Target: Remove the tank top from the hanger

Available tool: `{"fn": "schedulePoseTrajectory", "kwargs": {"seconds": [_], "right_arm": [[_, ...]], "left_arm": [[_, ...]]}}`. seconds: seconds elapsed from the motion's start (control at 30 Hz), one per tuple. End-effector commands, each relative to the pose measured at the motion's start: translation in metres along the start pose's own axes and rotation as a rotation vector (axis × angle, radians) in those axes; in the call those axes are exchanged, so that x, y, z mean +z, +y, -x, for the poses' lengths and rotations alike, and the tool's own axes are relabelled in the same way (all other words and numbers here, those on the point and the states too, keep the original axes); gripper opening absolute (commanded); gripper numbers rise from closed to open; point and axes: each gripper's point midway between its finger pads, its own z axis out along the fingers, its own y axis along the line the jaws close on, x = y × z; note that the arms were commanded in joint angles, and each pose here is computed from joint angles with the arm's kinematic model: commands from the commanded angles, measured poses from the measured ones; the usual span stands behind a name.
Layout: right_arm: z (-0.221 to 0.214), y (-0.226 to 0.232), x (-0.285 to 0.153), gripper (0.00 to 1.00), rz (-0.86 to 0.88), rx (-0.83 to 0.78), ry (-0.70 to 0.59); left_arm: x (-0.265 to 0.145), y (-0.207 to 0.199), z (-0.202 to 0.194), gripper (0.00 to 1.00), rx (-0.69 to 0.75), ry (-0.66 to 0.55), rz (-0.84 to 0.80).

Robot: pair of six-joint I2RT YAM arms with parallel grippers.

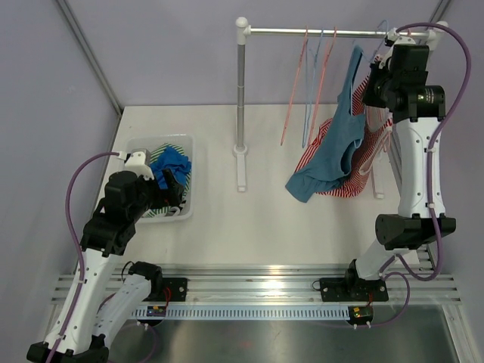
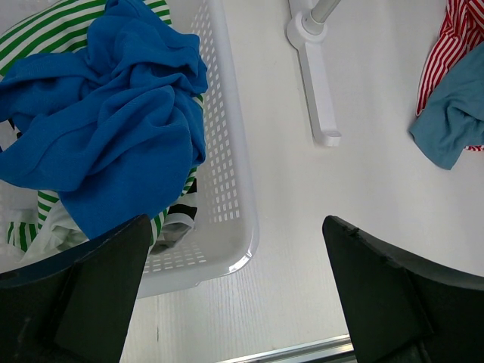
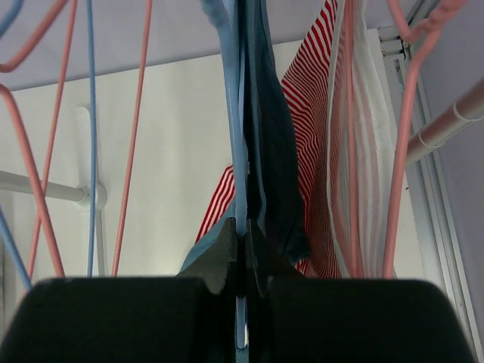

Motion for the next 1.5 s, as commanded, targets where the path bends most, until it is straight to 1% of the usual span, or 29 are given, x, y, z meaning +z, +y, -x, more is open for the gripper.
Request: {"fn": "schedulePoseTrajectory", "kwargs": {"seconds": [0.0, 0.17, 0.3, 0.33, 0.4, 0.43, 0.47, 0.5, 0.53, 0.57, 0.6, 0.67, 0.7, 0.77, 0.8, 0.87, 0.9, 0.93, 0.97, 1.0, 1.03, 1.07, 1.13, 1.17, 1.2, 1.27, 1.3, 1.33, 1.47], "right_arm": [[0.047, 0.010, -0.060, 0.00, 0.057, 0.012, -0.193], [0.042, 0.018, -0.082, 0.00, 0.108, 0.020, -0.196], [0.027, 0.014, -0.110, 0.00, 0.108, 0.028, -0.195], [0.015, 0.013, -0.110, 0.00, 0.101, 0.032, -0.158], [0.002, 0.013, -0.124, 0.00, 0.110, 0.033, -0.136], [-0.016, 0.010, -0.121, 0.00, 0.104, 0.035, -0.081], [-0.025, 0.010, -0.123, 0.00, 0.108, 0.034, -0.063], [-0.031, 0.014, -0.138, 0.00, 0.142, 0.030, -0.072], [-0.050, 0.015, -0.133, 0.00, 0.156, 0.023, -0.027], [-0.057, 0.017, -0.137, 0.00, 0.175, 0.021, -0.022], [-0.062, 0.021, -0.155, 0.00, 0.211, 0.018, -0.048], [-0.079, 0.024, -0.163, 0.00, 0.242, 0.024, -0.039], [-0.083, 0.030, -0.181, 0.00, 0.289, 0.023, -0.066], [-0.100, 0.036, -0.195, 0.00, 0.342, 0.020, -0.050], [-0.105, 0.043, -0.216, 0.00, 0.389, 0.010, -0.088], [-0.118, 0.045, -0.239, 0.00, 0.422, -0.001, -0.117], [-0.123, 0.046, -0.245, 0.00, 0.433, -0.003, -0.117], [-0.134, 0.049, -0.253, 0.00, 0.465, -0.018, -0.088], [-0.140, 0.046, -0.262, 0.00, 0.464, -0.022, -0.093], [-0.149, 0.045, -0.267, 0.00, 0.469, -0.021, -0.072], [-0.154, 0.046, -0.271, 0.00, 0.489, -0.031, -0.064], [-0.157, 0.047, -0.278, 0.00, 0.511, -0.029, -0.074], [-0.166, 0.050, -0.280, 0.00, 0.537, -0.033, -0.047], [-0.169, 0.054, -0.285, 0.00, 0.569, -0.038, -0.041], [-0.171, 0.055, -0.284, 0.00, 0.580, -0.037, -0.033], [-0.172, 0.057, -0.285, 0.00, 0.595, -0.040, -0.031], [-0.173, 0.058, -0.286, 0.00, 0.602, -0.042, -0.031], [-0.174, 0.059, -0.285, 0.00, 0.609, -0.041, -0.028], [-0.175, 0.063, -0.286, 0.00, 0.633, -0.046, -0.022]], "left_arm": [[0.000, -0.003, 0.014, 0.99, 0.021, -0.055, -0.012], [-0.002, -0.008, 0.015, 0.99, 0.028, -0.059, -0.040], [-0.011, -0.025, 0.026, 0.99, 0.043, -0.110, -0.132], [-0.014, -0.030, 0.028, 0.99, 0.044, -0.117, -0.161], [-0.018, -0.037, 0.036, 0.99, 0.043, -0.142, -0.193], [-0.023, -0.045, 0.043, 0.99, 0.043, -0.155, -0.227], [-0.026, -0.050, 0.047, 0.99, 0.039, -0.163, -0.251], [-0.029, -0.057, 0.052, 0.99, 0.038, -0.177, -0.282], [-0.034, -0.066, 0.060, 0.99, 0.036, -0.188, -0.320], [-0.037, -0.072, 0.066, 0.99, 0.023, -0.198, -0.345], [-0.041, -0.084, 0.073, 0.99, 0.028, -0.217, -0.389], [-0.046, -0.099, 0.087, 0.99, 0.019, -0.241, -0.427], [-0.053, -0.116, 0.091, 0.99, 0.032, -0.253, -0.484], [-0.055, -0.132, 0.104, 0.99, 0.032, -0.278, -0.502], [-0.061, -0.150, 0.106, 0.99, 0.041, -0.289, -0.549], [-0.061, -0.172, 0.111, 0.99, 0.065, -0.294, -0.588], [-0.070, -0.196, 0.108, 0.99, 0.087, -0.293, -0.658], [-0.070, -0.202, 0.110, 0.99, 0.114, -0.318, -0.643], [-0.080, -0.229, 0.106, 0.99, 0.148, -0.313, -0.711], [-0.081, -0.237, 0.109, 0.99, 0.161, -0.337, -0.692], [-0.084, -0.247, 0.108, 0.99, 0.213, -0.356, -0.698], [-0.096, -0.275, 0.105, 0.99, 0.238, -0.364, -0.757], [-0.098, -0.294, 0.108, 0.99, 0.275, -0.399, -0.749], [-0.102, -0.307, 0.108, 0.99, 0.278, -0.403, -0.776], [-0.098, -0.325, 0.110, 0.99, 0.293, -0.395, -0.785], [-0.092, -0.341, 0.109, 0.99, 0.320, -0.387, -0.788], [-0.077, -0.354, 0.099, 0.99, 0.349, -0.363, -0.772], [-0.077, -0.360, 0.107, 0.99, 0.349, -0.379, -0.767], [-0.049, -0.384, 0.099, 0.99, 0.412, -0.379, -0.718]]}}
